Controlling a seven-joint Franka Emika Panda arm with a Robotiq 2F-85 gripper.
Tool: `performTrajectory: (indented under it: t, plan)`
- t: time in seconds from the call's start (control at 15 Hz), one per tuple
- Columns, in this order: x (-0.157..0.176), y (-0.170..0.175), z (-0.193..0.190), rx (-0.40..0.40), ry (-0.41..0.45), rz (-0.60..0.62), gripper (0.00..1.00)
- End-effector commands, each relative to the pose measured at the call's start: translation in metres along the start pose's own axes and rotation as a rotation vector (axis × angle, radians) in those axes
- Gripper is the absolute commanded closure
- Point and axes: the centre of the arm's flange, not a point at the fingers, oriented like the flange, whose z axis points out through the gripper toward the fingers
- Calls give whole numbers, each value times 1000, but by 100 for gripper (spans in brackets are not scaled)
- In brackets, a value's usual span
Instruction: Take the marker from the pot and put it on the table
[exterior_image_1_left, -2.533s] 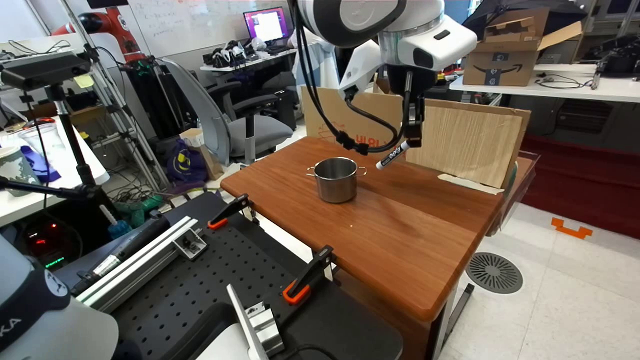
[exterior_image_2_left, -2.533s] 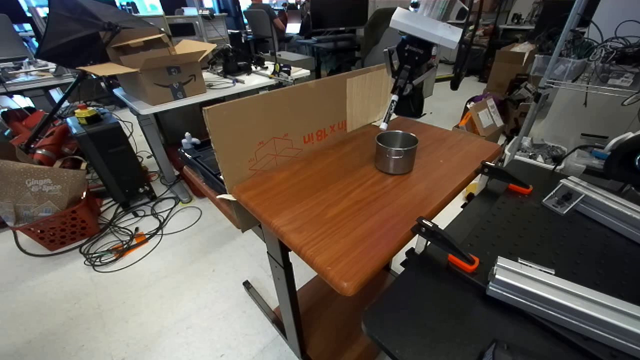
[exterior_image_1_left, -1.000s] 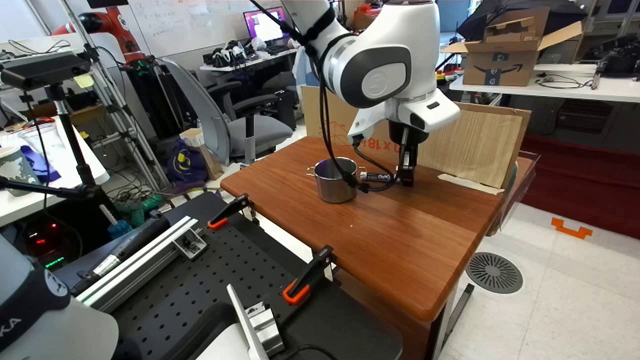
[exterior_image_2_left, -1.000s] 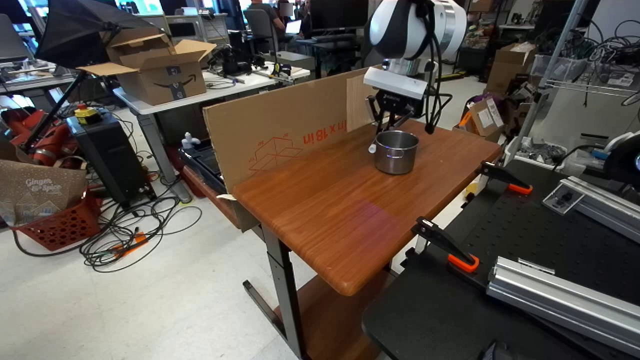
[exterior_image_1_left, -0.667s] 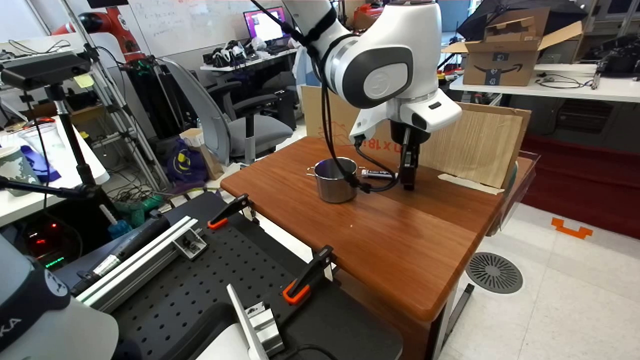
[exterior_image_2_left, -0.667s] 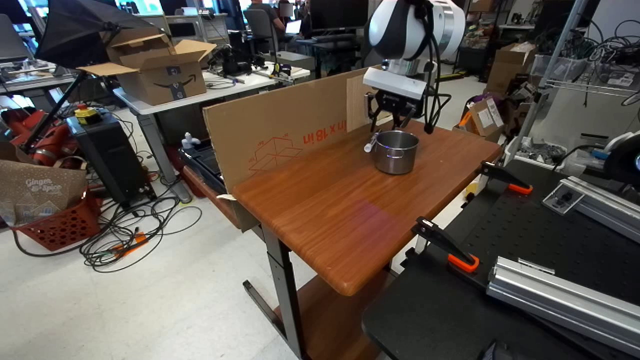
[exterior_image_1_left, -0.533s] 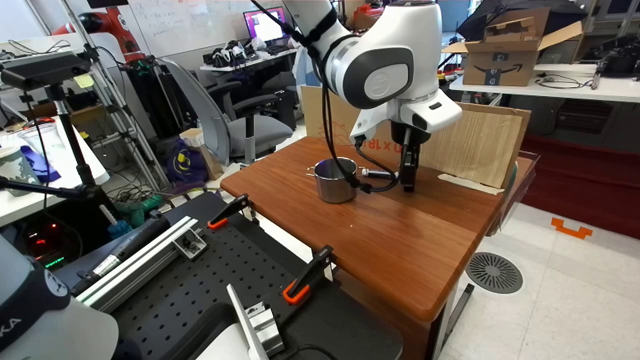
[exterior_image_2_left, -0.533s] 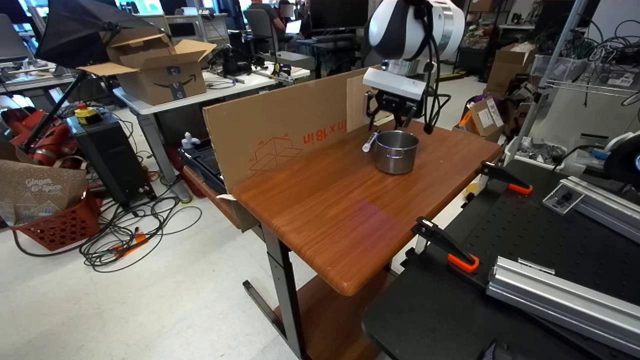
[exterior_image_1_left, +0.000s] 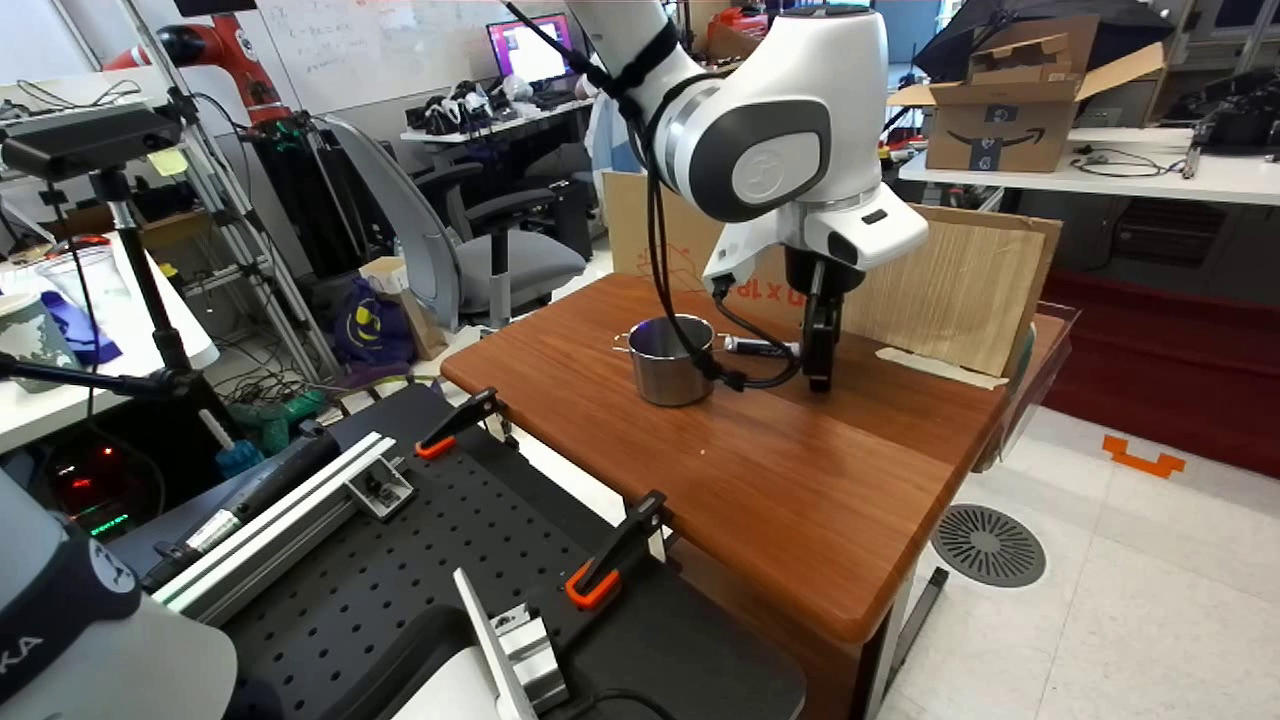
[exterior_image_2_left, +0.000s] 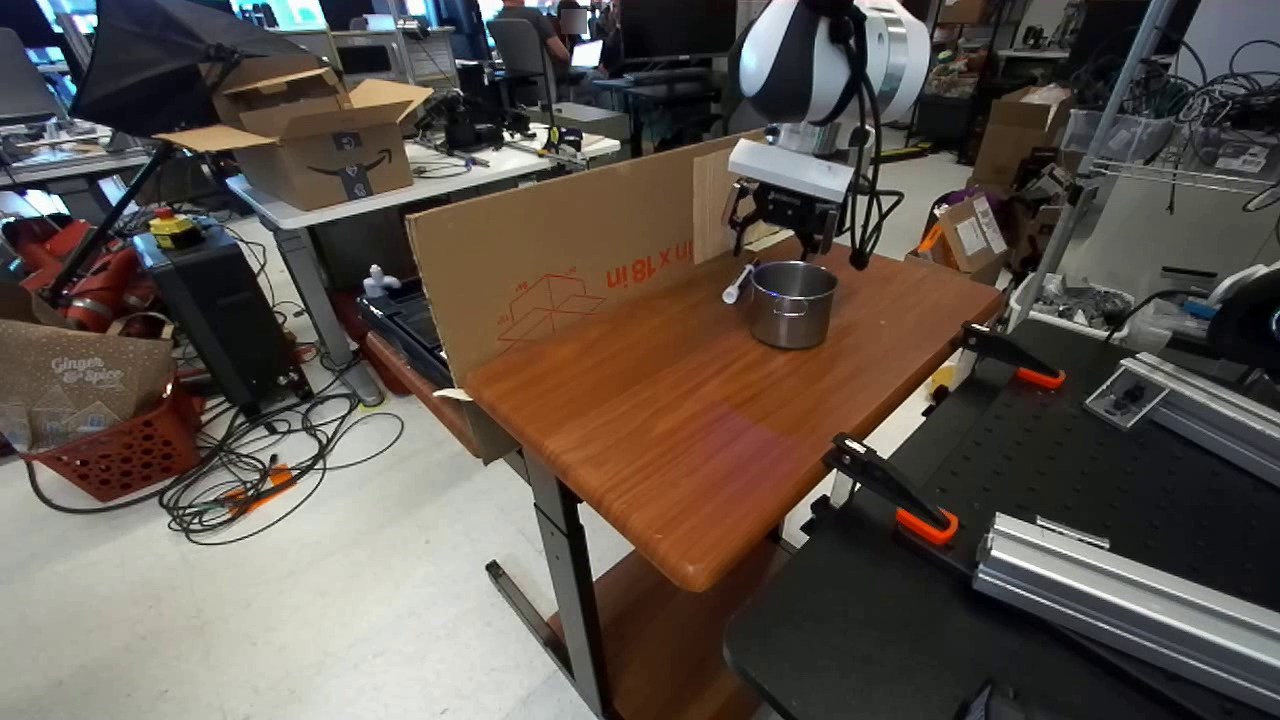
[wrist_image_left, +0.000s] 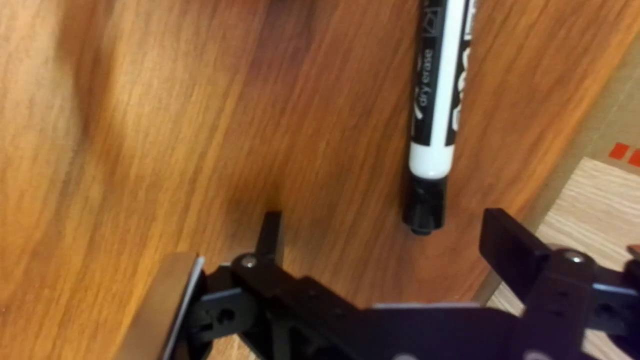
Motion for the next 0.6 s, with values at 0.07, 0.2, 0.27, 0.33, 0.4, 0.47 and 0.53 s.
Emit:
performTrajectory:
  t: [0.07, 0.2, 0.27, 0.33, 0.4, 0.47, 0.53]
  plan:
    - [6, -13, -21, 17, 18, -1, 0]
    - [7, -22, -41, 46, 41, -11, 0]
    - [6, -27, -53, 61, 50, -19, 0]
    - [4, -31, -65, 78, 58, -30, 0]
    - [2, -34, -75, 93, 55, -47, 0]
    - [-3, -36, -83, 105, 40, -77, 0]
    - [6, -41, -68, 108, 59, -39, 0]
